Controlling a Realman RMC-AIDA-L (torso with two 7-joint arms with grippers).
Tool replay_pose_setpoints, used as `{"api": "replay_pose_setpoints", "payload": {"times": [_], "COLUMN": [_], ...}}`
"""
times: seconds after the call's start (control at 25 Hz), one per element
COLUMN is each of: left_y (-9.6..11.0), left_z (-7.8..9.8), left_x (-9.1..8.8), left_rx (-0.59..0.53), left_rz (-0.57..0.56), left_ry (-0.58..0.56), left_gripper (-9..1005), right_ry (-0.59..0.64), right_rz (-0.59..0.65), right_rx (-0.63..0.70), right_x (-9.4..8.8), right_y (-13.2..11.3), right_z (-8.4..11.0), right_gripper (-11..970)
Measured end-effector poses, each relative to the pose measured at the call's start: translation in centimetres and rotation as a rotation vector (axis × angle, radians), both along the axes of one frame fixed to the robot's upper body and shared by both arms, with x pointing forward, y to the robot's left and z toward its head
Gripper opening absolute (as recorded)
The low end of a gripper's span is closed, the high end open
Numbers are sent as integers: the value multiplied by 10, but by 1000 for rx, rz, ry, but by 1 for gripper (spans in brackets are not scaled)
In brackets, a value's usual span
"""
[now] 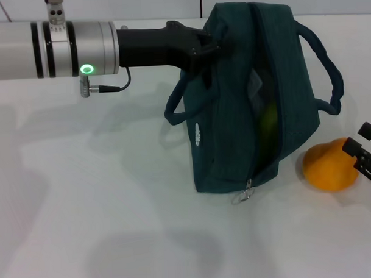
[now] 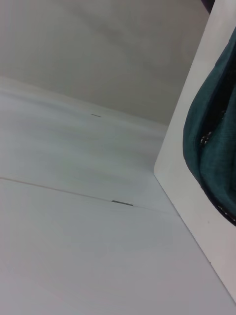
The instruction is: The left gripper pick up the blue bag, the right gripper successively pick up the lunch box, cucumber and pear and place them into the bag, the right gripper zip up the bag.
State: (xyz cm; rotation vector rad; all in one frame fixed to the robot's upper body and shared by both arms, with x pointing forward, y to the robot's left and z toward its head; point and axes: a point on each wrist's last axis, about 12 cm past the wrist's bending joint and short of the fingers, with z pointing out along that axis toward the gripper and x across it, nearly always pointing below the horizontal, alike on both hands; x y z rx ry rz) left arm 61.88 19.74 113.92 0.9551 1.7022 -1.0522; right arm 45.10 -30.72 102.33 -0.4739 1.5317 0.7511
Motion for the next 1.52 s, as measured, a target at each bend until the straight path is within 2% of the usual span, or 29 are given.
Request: {"api": "replay_pose_setpoints", "payload": {"times": [0.04, 0.44, 0.68, 0.76, 1.0, 1.16, 1.52], "left_y": [0, 1, 2, 3, 5, 9, 14], "left_z": [0, 2, 3, 3, 2, 5, 8], "left_x": [0, 2, 3, 3, 2, 2, 2], "left_rx": [1, 5, 8, 8, 8, -13, -28], "left_rz": [1, 2, 5, 6, 14, 16, 25], "left_ry": [-1, -8, -10, -10, -4, 40, 83], "left_gripper": [76, 75, 75, 75, 76, 76, 75], "right_ry": [2, 32, 30, 24, 1, -40, -292], "right_rz": [-1, 27, 24, 19, 13, 33, 176], "right_rx": [-5, -30, -34, -35, -46, -30, 123], "right_x": [2, 14, 14, 13, 12, 10, 3], "right_y": [0, 7, 6, 5, 4, 3, -1], "right_z": [0, -1, -1, -1, 0, 6, 50], "right_gripper": [505, 434, 266, 113, 61, 27, 27]}}
